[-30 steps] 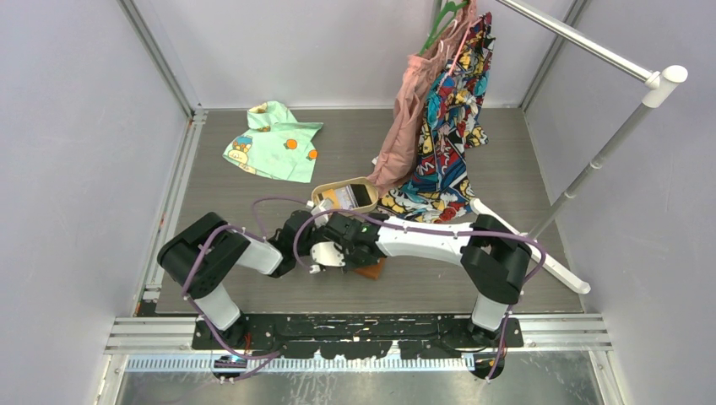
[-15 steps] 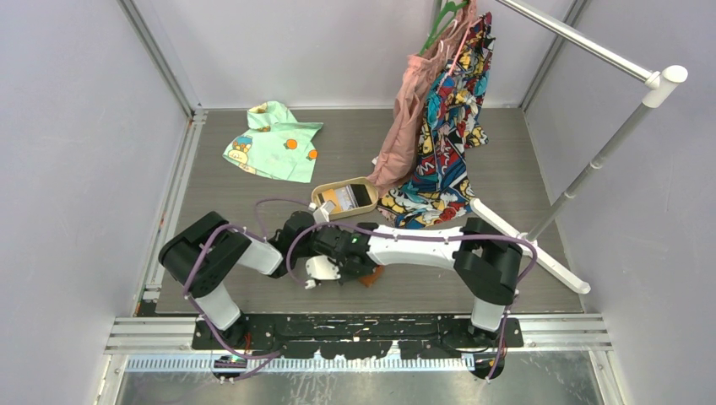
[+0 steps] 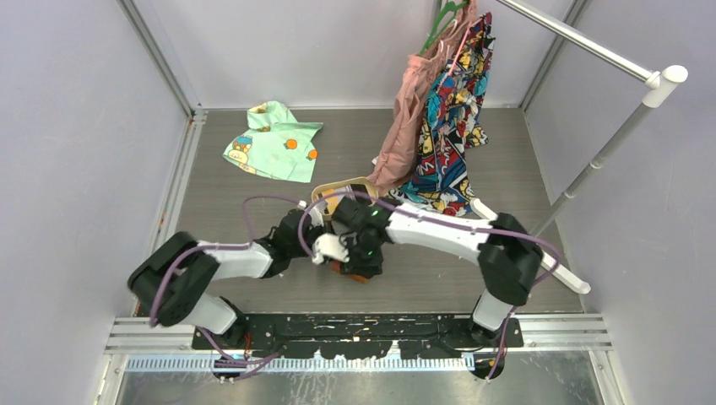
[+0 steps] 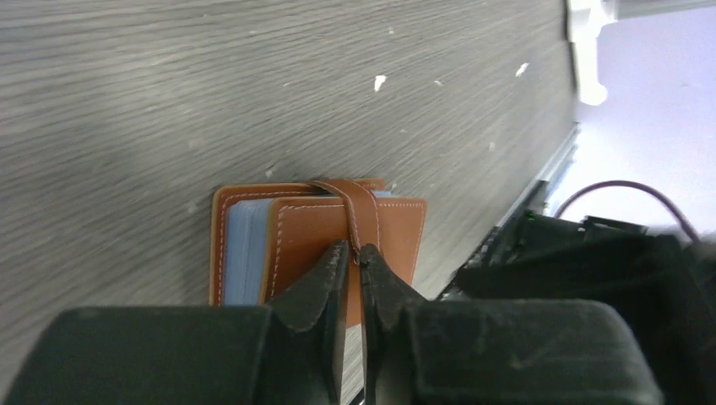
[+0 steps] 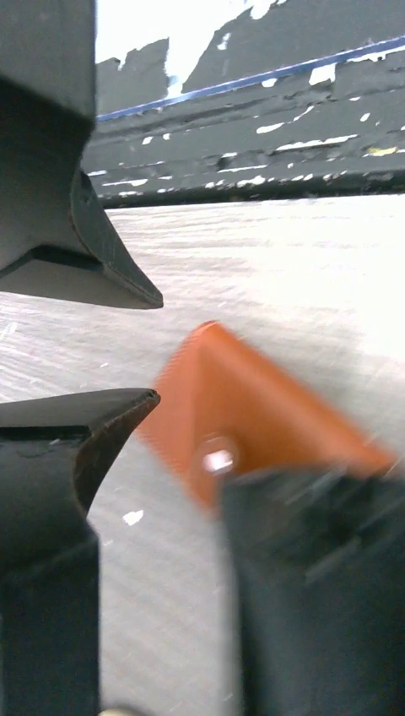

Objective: Put the credit cards into the card holder
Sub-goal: Reset both arms

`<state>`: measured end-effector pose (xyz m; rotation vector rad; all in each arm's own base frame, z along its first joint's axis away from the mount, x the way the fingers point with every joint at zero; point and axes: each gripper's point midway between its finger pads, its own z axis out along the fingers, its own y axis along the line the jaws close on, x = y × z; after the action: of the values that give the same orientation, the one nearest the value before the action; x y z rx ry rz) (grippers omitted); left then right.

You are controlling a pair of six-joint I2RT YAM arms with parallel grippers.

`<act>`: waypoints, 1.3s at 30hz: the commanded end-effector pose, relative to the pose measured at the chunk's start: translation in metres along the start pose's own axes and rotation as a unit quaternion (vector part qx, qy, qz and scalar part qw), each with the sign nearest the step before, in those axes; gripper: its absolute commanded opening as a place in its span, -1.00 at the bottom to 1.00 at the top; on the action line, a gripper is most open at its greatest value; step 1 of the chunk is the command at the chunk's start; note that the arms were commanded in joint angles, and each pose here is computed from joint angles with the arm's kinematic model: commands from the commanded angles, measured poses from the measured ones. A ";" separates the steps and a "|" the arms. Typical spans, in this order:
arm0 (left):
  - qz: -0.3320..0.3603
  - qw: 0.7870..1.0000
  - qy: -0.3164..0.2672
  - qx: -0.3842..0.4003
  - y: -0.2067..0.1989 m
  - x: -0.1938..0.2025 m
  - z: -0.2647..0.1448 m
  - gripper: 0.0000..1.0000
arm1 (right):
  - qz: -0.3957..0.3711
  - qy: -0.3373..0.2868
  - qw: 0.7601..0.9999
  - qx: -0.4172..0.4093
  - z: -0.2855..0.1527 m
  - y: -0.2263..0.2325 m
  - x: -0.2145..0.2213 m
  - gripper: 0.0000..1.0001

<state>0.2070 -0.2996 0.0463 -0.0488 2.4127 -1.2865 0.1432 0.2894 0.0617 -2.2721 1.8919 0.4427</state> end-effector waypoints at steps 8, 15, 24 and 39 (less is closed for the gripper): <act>0.190 0.970 -0.111 -0.103 -0.054 -0.068 -0.112 -0.27 | 0.103 -0.211 0.960 0.155 -0.173 -0.036 0.018 0.36; 0.253 0.945 -0.203 0.032 -0.144 -0.082 -0.185 0.60 | 0.295 -0.302 0.836 0.350 -0.281 -0.050 0.061 0.99; 0.263 0.924 -0.271 0.058 -0.201 -0.092 -0.273 0.80 | 0.314 -0.383 0.768 0.406 -0.385 0.005 0.050 0.99; 0.271 0.914 -0.292 0.081 -0.220 -0.081 -0.318 0.85 | 0.422 -0.496 0.630 0.422 -0.443 0.019 0.054 0.99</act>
<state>0.1379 -0.1644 0.3930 0.2322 1.6908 -1.0083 0.1879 0.1042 0.4537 -0.3300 1.7336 0.5057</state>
